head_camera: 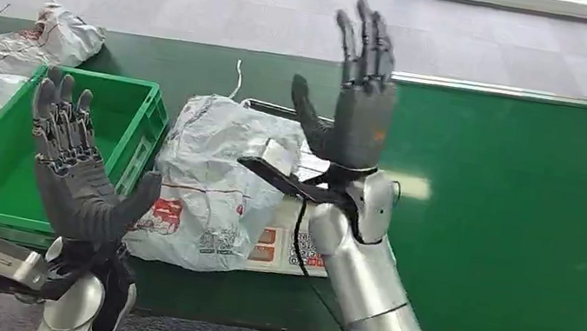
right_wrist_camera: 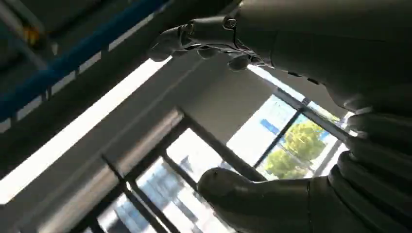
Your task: Moved the parcel from conveyor to table for the left to box.
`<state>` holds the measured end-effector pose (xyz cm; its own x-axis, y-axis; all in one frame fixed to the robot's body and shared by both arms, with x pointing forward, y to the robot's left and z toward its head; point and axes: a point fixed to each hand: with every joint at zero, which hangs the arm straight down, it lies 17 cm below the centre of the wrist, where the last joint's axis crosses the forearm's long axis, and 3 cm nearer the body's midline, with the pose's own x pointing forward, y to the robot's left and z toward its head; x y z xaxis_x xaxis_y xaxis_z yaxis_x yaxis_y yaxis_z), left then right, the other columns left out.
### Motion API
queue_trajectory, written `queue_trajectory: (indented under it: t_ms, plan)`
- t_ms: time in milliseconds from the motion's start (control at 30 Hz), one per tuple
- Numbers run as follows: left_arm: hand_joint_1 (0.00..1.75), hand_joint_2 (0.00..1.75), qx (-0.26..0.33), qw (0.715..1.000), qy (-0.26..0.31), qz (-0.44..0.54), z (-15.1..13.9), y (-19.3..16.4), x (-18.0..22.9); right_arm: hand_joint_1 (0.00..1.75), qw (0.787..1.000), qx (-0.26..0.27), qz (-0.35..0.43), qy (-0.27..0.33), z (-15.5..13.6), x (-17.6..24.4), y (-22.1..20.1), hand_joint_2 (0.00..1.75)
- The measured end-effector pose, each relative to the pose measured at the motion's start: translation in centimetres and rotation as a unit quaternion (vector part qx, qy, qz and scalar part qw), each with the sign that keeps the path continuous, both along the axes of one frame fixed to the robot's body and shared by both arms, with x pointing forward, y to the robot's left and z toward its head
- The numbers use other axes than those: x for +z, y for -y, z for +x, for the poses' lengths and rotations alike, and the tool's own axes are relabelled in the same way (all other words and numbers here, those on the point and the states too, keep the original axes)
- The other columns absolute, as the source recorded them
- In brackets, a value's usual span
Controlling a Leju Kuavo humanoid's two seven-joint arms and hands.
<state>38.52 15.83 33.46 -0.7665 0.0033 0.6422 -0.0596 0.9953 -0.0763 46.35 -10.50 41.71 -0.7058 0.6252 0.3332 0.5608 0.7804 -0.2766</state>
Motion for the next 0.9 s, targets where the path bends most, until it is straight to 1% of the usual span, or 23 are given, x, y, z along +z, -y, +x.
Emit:
queue_trajectory:
  t_ms: [33,100,133,167,200,233,267,333,400,433,500,567,667,800,900]
  plan:
    - [0.0,1.75,0.015,0.999,-0.003,0.033,0.5,0.5,0.1,0.0,0.998,-0.01,0.043,0.037,-1.7,1.8,3.1,1.75]
    - [0.0,1.75,0.05,0.991,-0.015,0.127,2.2,2.0,-0.7,0.0,0.985,-0.033,0.122,0.118,-6.3,4.6,9.4,1.75]
    - [0.0,1.75,0.074,0.979,-0.028,0.19,3.5,2.7,-1.8,0.0,0.976,-0.049,0.143,0.156,-8.8,5.7,11.9,1.75]
    - [0.0,1.75,0.097,0.962,-0.038,0.251,4.9,3.4,-2.9,0.0,0.97,-0.06,0.153,0.18,-10.8,6.3,13.2,1.75]
    - [0.0,1.75,0.122,0.938,-0.053,0.322,6.7,4.1,-4.2,0.0,0.964,-0.068,0.159,0.2,-12.6,6.8,14.2,1.75]
    - [0.0,1.75,0.15,0.896,-0.076,0.41,9.2,5.1,-6.4,0.0,0.959,-0.078,0.161,0.22,-14.7,7.3,14.9,1.75]
    - [0.0,1.75,0.166,0.854,-0.093,0.483,11.3,5.7,-8.5,0.0,0.955,-0.088,0.159,0.234,-16.2,7.8,15.4,1.75]
    - [0.0,1.75,0.176,0.788,-0.127,0.575,14.6,6.1,-11.7,0.0,0.95,-0.099,0.158,0.252,-18.2,8.3,16.0,1.75]
    - [0.0,1.75,0.177,0.732,-0.146,0.641,17.3,6.2,-14.0,0.0,0.949,-0.103,0.152,0.258,-18.8,8.4,15.9,1.75]
    - [0.0,1.75,0.174,0.709,-0.152,0.666,18.3,6.0,-15.1,0.0,0.949,-0.104,0.148,0.256,-18.8,8.4,15.7,1.75]
    - [0.0,1.75,0.169,0.679,-0.166,0.695,19.4,5.3,-16.7,0.0,0.95,-0.103,0.143,0.257,-19.0,8.5,15.4,1.75]
    - [0.0,1.75,0.164,0.661,-0.176,0.711,20.0,4.7,-17.8,0.0,0.949,-0.102,0.144,0.26,-19.2,8.6,15.4,1.75]
    - [0.0,1.75,0.157,0.642,-0.191,0.725,20.5,3.8,-19.1,0.0,0.949,-0.101,0.144,0.261,-19.3,8.7,15.3,1.75]
    - [0.0,1.75,0.151,0.629,-0.2,0.736,20.7,3.2,-20.1,0.0,0.949,-0.1,0.144,0.261,-19.4,8.7,15.2,1.75]
    - [0.0,1.75,0.149,0.623,-0.205,0.74,20.8,2.8,-20.5,0.0,0.949,-0.099,0.144,0.261,-19.4,8.7,15.2,1.75]
